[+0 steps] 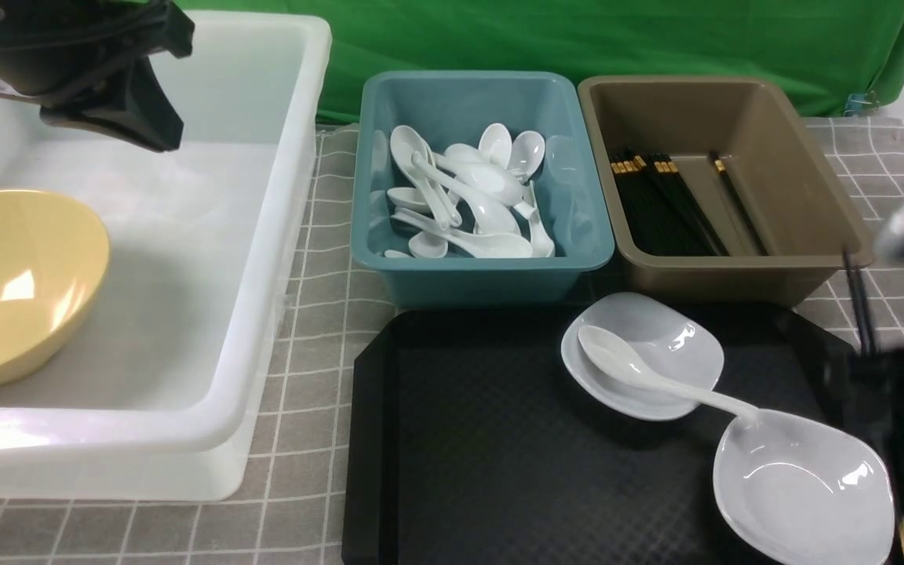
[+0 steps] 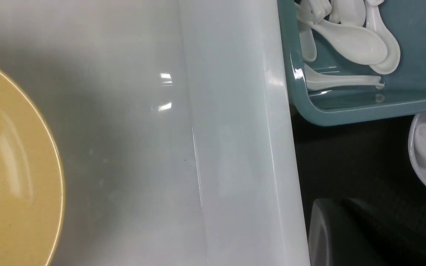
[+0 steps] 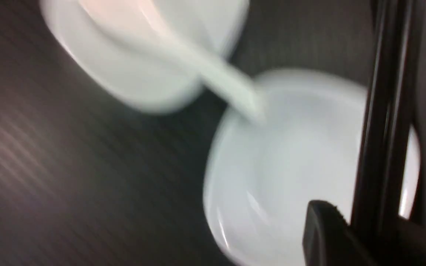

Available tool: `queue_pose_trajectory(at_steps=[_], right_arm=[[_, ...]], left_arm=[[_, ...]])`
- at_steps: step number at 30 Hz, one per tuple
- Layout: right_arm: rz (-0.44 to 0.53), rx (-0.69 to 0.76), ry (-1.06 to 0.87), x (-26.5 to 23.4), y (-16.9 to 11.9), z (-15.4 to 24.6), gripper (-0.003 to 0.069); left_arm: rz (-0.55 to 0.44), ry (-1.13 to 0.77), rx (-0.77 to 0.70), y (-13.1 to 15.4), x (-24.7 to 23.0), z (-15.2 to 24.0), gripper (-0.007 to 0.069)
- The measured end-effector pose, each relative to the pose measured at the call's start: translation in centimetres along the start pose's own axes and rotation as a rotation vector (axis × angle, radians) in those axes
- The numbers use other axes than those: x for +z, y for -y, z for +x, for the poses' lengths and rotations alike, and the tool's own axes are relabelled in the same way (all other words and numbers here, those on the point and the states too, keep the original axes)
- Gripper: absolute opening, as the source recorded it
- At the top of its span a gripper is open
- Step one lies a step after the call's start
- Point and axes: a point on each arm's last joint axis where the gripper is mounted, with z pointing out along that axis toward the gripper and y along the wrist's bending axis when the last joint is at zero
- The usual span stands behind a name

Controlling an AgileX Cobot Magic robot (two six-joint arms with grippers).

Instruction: On grey table put chopsticks spoon bowls plates into blue grey white boxes.

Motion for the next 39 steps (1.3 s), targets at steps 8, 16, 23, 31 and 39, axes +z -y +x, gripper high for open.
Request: queue_pose_trajectory(at_steps=[8, 16, 23, 31, 39], right_arm=[[-0.025, -0.183, 0.348, -1.9, -4.2, -12.4, 0.0076], [-0.024, -0.244, 0.567, 4.6, -5.7, -20.2, 0.0076], [0.003, -0.251, 0.53, 14.5, -4.0, -21.1, 0.0092], [0.035, -0.204, 0.391, 18.5, -2.9, -19.7, 0.0329], [0.138, -0.326, 0.177, 10.7, -3.0, -18.9, 0.0227]], left_arm=[[0.001, 0.0, 0.0, 0.0, 0.0, 0.0, 0.0018], [0.001, 0.0, 0.0, 0.0, 0.0, 0.0, 0.0018], [0.001, -0.002, 0.0, 0.0, 0.0, 0.0, 0.0018], [0.002, -0.001, -0.001, 0.0, 0.0, 0.0, 0.0018], [0.002, 0.0, -0.001, 0.0, 0.0, 0.0, 0.0022]])
